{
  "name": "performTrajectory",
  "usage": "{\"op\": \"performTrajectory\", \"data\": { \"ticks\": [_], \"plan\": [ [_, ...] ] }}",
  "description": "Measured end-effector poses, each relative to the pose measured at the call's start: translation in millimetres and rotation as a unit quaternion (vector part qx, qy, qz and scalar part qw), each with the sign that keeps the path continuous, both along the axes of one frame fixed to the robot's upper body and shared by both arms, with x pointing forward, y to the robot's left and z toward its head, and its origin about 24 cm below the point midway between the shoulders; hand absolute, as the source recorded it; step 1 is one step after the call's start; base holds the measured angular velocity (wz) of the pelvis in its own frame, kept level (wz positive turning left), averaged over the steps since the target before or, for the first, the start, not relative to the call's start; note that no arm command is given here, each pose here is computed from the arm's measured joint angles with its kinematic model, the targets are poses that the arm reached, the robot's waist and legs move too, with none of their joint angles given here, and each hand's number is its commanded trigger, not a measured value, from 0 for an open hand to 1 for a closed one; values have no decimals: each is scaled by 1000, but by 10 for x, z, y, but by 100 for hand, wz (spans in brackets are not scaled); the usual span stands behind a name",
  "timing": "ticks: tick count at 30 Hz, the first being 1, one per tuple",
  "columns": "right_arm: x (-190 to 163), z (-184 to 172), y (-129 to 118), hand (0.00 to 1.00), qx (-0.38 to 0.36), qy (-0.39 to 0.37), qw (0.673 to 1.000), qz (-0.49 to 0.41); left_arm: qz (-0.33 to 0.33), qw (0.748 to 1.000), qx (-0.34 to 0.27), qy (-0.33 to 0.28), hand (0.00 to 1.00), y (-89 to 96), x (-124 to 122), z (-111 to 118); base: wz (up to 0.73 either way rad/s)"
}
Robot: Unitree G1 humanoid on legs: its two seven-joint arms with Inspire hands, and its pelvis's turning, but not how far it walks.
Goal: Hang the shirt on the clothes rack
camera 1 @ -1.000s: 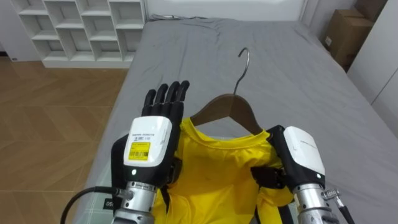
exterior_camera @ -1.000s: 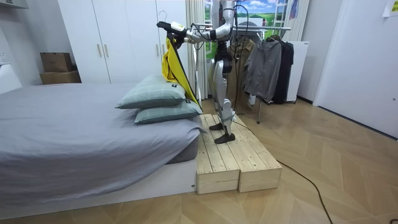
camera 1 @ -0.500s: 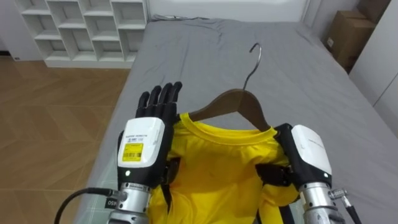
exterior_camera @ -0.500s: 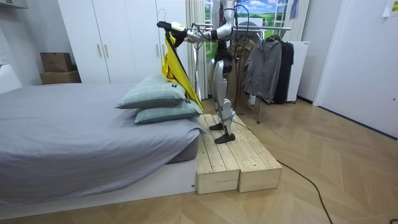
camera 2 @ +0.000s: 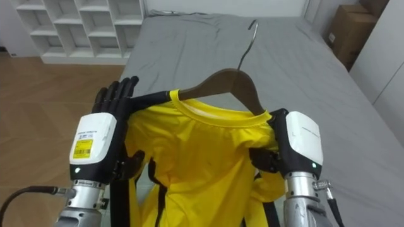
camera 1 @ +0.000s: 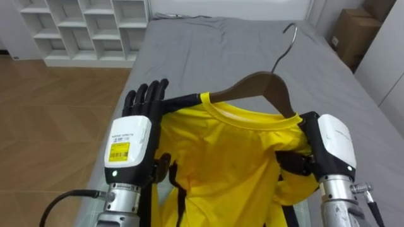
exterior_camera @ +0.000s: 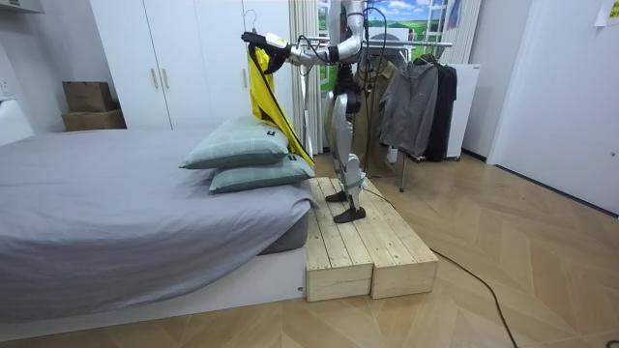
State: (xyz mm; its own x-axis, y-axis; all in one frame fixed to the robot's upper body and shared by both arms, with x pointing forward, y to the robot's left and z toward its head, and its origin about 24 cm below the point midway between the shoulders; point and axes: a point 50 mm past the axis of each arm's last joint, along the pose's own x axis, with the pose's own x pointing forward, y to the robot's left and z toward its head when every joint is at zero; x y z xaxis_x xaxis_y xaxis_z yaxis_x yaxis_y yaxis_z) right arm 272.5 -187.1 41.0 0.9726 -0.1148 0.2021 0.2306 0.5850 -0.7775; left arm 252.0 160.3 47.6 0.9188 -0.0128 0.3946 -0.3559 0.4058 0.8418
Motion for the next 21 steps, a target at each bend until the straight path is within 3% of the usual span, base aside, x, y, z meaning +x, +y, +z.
{"op": "performTrajectory", "data": {
  "ticks": [10, 21],
  "plan": [
    [-15, -105, -100, 100, 27, 27, 999, -20, 40, 999, -4, -3, 0, 160, -2, 10, 0],
    [-49, -66, -293, 100, 5, 10, 999, -51, 70, 995, -64, 12, 0, 291, -69, -53, 0]
  ]
}}
